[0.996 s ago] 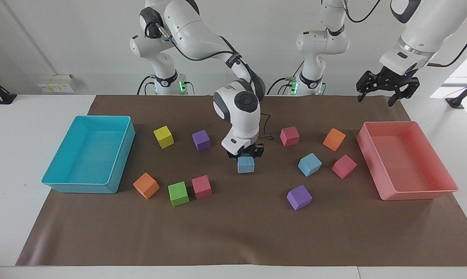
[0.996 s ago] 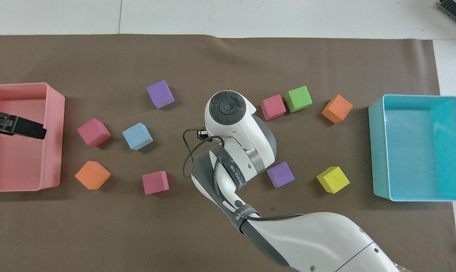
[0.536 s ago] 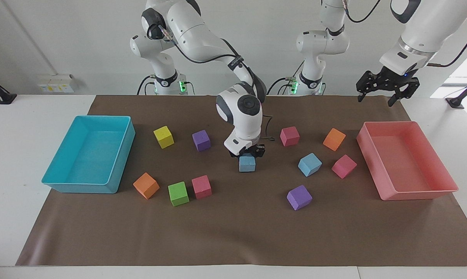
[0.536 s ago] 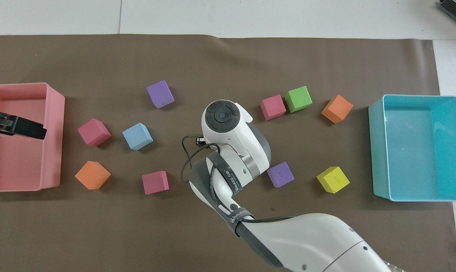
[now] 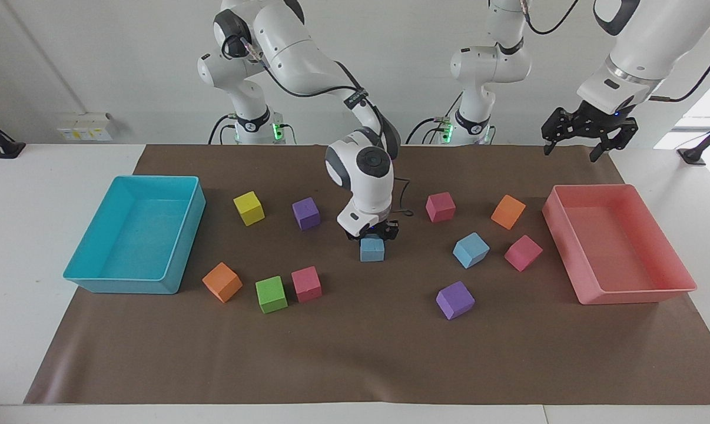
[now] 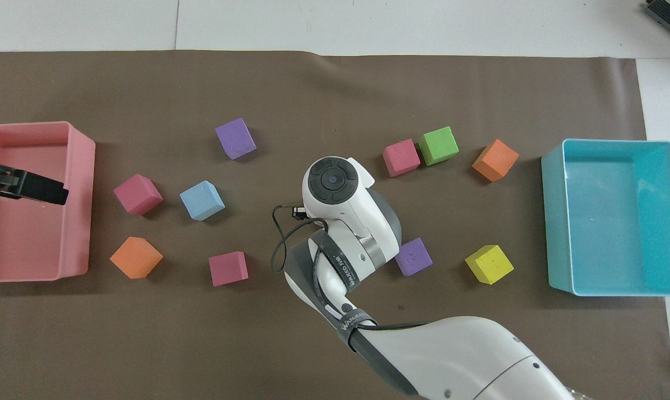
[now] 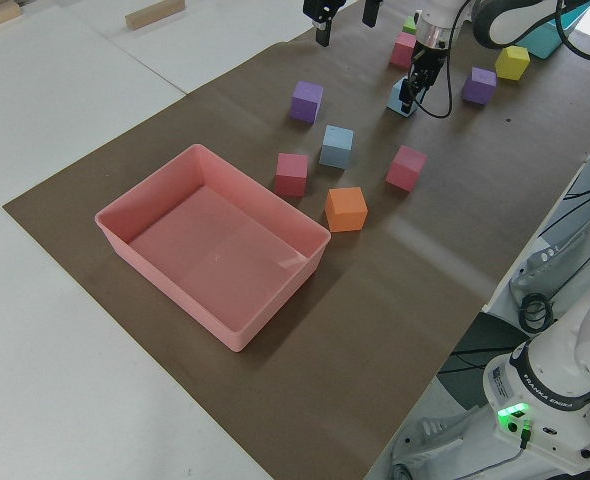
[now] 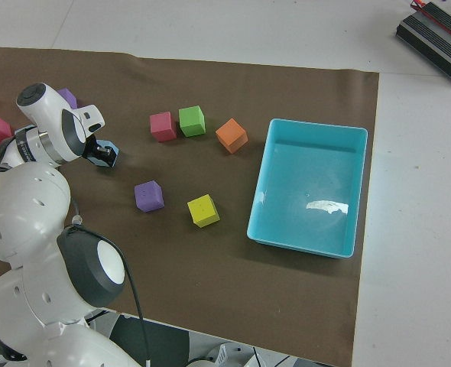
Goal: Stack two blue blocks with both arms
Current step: 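Carry the light blue cube to the table center and release it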
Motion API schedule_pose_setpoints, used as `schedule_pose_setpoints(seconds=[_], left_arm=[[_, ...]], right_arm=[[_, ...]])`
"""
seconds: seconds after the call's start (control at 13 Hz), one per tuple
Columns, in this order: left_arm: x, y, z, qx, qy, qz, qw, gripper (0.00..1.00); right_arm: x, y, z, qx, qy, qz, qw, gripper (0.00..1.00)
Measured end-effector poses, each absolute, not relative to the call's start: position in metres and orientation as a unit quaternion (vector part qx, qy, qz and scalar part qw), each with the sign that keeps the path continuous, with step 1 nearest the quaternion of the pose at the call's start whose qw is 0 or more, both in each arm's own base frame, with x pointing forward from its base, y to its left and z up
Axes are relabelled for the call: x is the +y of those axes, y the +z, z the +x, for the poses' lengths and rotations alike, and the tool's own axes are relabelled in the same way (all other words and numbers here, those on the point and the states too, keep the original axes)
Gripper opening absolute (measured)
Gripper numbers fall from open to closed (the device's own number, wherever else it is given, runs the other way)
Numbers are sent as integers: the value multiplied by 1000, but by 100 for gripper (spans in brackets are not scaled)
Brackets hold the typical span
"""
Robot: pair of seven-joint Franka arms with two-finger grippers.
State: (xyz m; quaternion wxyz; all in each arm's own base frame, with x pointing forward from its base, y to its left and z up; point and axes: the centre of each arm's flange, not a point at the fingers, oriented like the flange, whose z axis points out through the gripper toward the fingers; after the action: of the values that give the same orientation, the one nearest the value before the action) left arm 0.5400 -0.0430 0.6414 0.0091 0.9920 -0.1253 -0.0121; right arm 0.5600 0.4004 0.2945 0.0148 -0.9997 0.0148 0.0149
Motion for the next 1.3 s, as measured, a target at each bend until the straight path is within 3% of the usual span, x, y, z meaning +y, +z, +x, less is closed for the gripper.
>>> schedule_pose_setpoints(seconds=[0.31,0.61,1.3], left_arm=[[-43,642,543,-125,1,992,8,100],[-49,639,551,-129,29,991,7,100],[-84,588,597,-153,63,986,6,100]], right_arm=[[400,295,558,14,15,-1000,15,59],[400,310,560,13,5,-1000,20,100],[346,419,578,39,-39,-997,52,100]])
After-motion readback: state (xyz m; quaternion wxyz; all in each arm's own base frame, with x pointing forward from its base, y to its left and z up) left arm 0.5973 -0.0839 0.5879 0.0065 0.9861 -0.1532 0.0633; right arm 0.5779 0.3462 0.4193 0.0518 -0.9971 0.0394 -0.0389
